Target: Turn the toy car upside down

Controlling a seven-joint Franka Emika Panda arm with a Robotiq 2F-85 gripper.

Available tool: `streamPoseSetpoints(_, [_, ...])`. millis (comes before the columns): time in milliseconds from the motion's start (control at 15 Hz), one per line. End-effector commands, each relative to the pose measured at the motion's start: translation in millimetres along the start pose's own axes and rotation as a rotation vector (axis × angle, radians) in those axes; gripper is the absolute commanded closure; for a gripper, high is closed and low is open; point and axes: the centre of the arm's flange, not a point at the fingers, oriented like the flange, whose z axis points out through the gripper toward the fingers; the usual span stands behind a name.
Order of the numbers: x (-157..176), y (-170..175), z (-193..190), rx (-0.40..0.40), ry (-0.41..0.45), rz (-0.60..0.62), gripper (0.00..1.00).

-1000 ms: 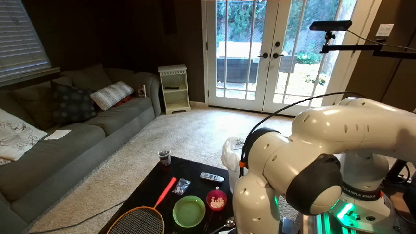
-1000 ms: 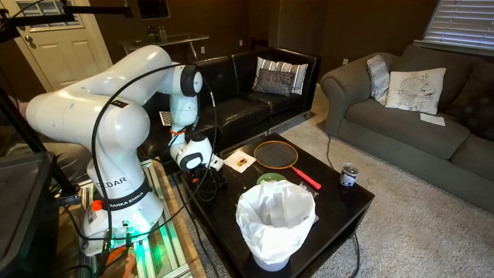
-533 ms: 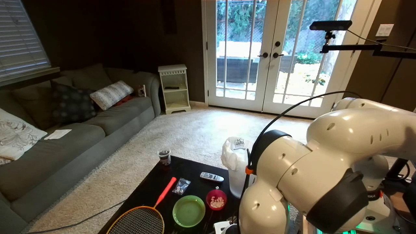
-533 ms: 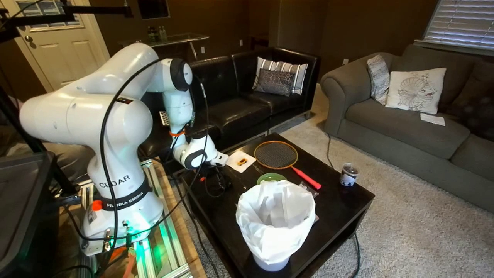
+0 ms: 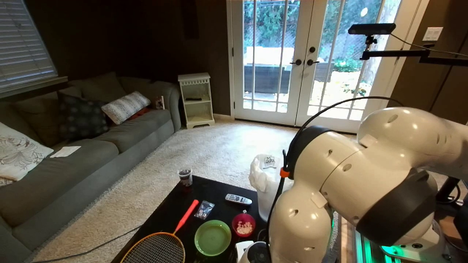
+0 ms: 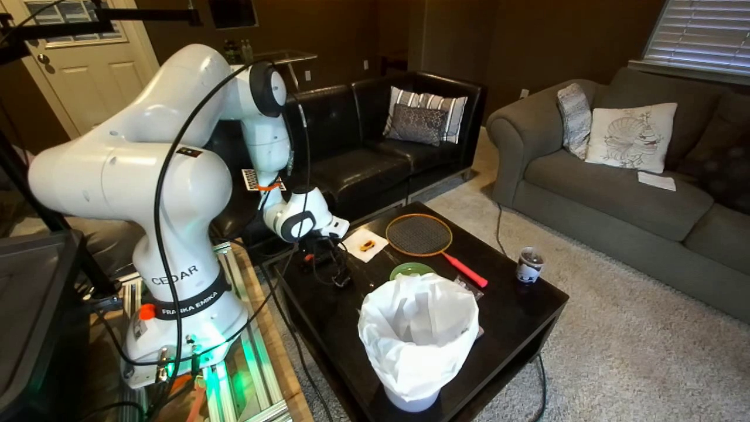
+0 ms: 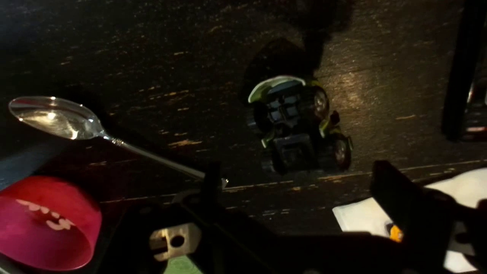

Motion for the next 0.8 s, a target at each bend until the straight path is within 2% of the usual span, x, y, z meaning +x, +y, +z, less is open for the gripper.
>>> streamPoseSetpoints(0, [19.2,7.9,-49.5,-0.029,-0.043,-0.009,0.0])
streamPoseSetpoints(467, [48.5,10.6,-100.7,-0.016,-0.144,-0.056,0.0])
streamPoseSetpoints(733, [59.0,8.0,-121.8,0.016,-0.195,-0.103,0.0])
